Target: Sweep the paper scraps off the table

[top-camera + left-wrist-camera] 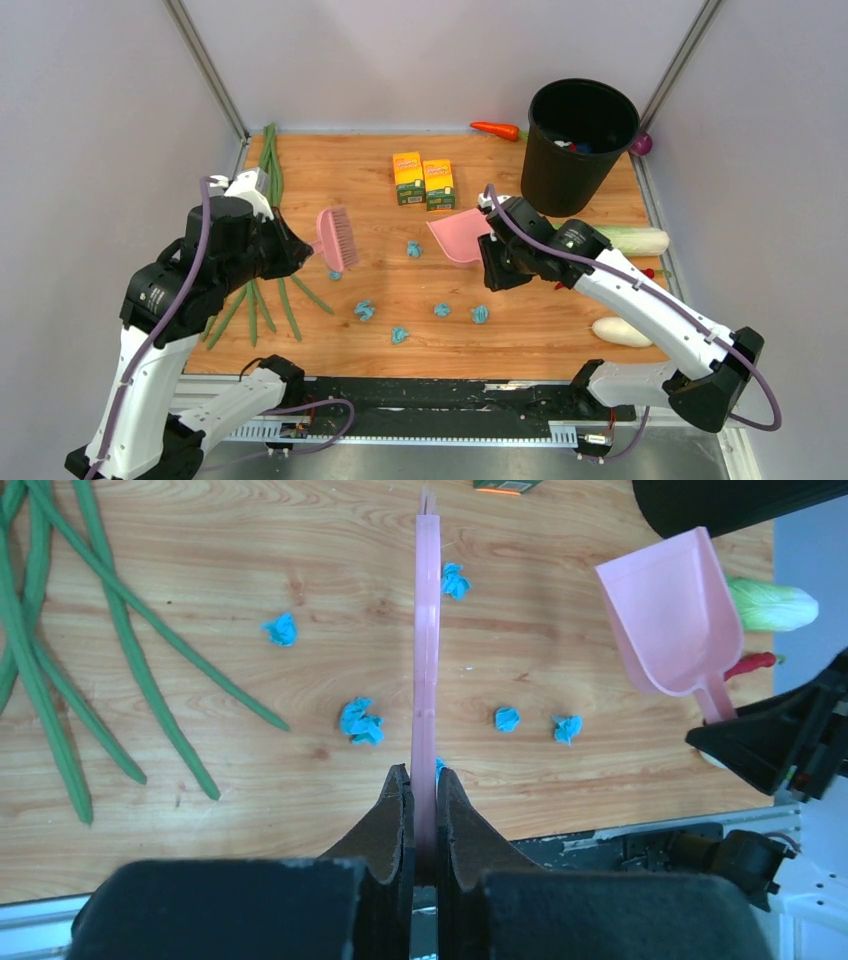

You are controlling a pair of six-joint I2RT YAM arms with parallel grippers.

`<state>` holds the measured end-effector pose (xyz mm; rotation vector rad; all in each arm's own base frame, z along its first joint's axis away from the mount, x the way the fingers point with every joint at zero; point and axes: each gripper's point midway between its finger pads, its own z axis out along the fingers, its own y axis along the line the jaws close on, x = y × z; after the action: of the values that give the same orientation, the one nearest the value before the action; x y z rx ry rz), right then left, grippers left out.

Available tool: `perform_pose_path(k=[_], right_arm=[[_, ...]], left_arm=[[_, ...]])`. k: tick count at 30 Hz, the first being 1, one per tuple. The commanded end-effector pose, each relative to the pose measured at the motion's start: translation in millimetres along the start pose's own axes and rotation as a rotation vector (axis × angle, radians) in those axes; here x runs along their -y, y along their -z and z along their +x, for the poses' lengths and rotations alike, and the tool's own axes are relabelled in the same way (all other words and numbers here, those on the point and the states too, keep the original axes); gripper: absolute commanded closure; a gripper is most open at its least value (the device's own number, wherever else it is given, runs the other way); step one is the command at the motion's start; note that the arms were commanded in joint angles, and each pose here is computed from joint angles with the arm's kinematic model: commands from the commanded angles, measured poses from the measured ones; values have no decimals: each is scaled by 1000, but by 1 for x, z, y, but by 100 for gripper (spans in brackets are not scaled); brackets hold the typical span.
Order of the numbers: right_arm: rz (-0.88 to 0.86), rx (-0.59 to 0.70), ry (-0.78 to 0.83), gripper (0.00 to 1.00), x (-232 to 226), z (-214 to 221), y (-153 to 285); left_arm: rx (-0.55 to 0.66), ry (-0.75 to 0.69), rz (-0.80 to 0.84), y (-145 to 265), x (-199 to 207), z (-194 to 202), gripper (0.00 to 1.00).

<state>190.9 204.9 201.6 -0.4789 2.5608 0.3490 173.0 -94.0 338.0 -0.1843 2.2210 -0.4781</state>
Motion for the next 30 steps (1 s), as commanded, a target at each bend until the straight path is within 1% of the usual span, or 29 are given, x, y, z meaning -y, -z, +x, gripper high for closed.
perform_pose_path(k=[1, 5, 12, 17, 18, 24, 30], right_arm=[[53, -1, -27, 100, 12, 5, 24], [84, -67, -37, 100, 19, 23, 30], [43, -168, -102, 100, 17, 61, 33], [40, -233, -118, 100, 18, 81, 32], [12, -263, -119, 100, 14, 87, 33], [16, -368, -97, 100, 17, 117, 24], [-3, -434, -94, 100, 11, 136, 9]], left_arm=[[5, -48, -3, -8, 0, -2, 100], [-13, -77, -13, -17, 0, -2, 100], [-33, -130, -27, -40, 3, -8, 100], [-52, -162, -40, -56, 5, -11, 100], [-58, -176, -47, -60, 5, -11, 100], [-76, -246, -120, -82, -5, -14, 100], [-124, -274, -128, -107, -10, 0, 100]])
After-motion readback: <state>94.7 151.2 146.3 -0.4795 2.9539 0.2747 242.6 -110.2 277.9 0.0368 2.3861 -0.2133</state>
